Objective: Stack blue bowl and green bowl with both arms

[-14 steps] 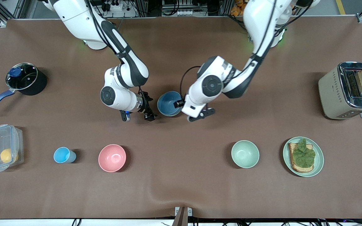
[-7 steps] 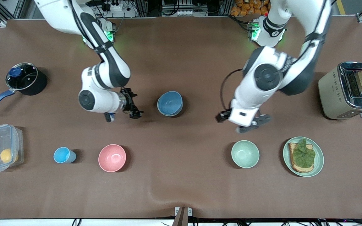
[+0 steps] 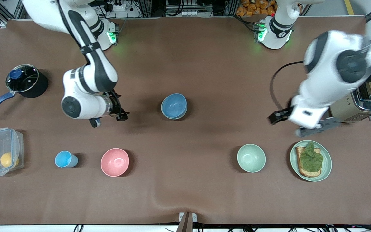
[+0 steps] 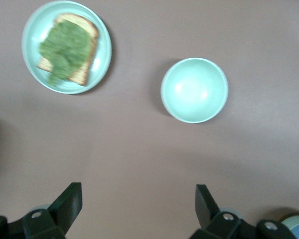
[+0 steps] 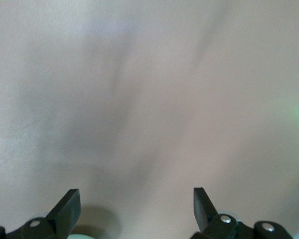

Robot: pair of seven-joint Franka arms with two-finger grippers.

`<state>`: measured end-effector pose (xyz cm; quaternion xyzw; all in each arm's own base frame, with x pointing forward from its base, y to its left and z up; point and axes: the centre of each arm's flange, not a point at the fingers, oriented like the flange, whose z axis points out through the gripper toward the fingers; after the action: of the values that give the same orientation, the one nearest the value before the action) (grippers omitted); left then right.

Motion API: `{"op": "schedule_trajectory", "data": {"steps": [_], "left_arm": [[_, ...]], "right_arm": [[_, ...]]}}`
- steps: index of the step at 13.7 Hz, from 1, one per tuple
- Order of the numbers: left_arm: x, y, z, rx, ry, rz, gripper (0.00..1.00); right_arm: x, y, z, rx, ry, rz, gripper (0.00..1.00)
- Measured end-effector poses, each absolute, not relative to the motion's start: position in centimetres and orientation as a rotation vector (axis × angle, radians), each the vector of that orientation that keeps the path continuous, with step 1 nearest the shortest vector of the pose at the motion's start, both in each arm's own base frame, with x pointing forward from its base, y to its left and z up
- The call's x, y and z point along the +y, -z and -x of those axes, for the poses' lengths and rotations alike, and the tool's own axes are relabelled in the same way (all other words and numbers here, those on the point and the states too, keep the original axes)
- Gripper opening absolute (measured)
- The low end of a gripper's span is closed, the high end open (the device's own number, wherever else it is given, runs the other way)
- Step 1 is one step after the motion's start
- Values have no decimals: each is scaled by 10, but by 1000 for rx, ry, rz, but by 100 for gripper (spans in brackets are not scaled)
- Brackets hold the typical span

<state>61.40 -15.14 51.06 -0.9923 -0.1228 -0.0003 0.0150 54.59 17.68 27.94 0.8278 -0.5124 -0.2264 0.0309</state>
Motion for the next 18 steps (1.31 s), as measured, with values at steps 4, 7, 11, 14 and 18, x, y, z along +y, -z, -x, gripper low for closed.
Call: {"op": "schedule_trajectory", "data": {"steps": [4, 7, 11, 14, 18], "left_arm": [[-80, -566, -594, -250, 7, 3100, 100], [-62, -596, -569, -158, 38, 3105, 100], [-64, -611, -551, -1, -5, 3103, 100], [-58, -610, -549, 124, -33, 3099, 100], [-54, -621, -547, 133, -8, 3100, 100]], "right_arm": [[114, -306, -558, -1425, 698, -2679, 100], [66, -333, -560, -1121, 632, -2819, 100], [6, -381, -562, -732, 554, -3007, 100], [-28, -416, -563, -584, 494, -3084, 100], [-33, -471, -562, -460, 359, -3140, 100]]}}
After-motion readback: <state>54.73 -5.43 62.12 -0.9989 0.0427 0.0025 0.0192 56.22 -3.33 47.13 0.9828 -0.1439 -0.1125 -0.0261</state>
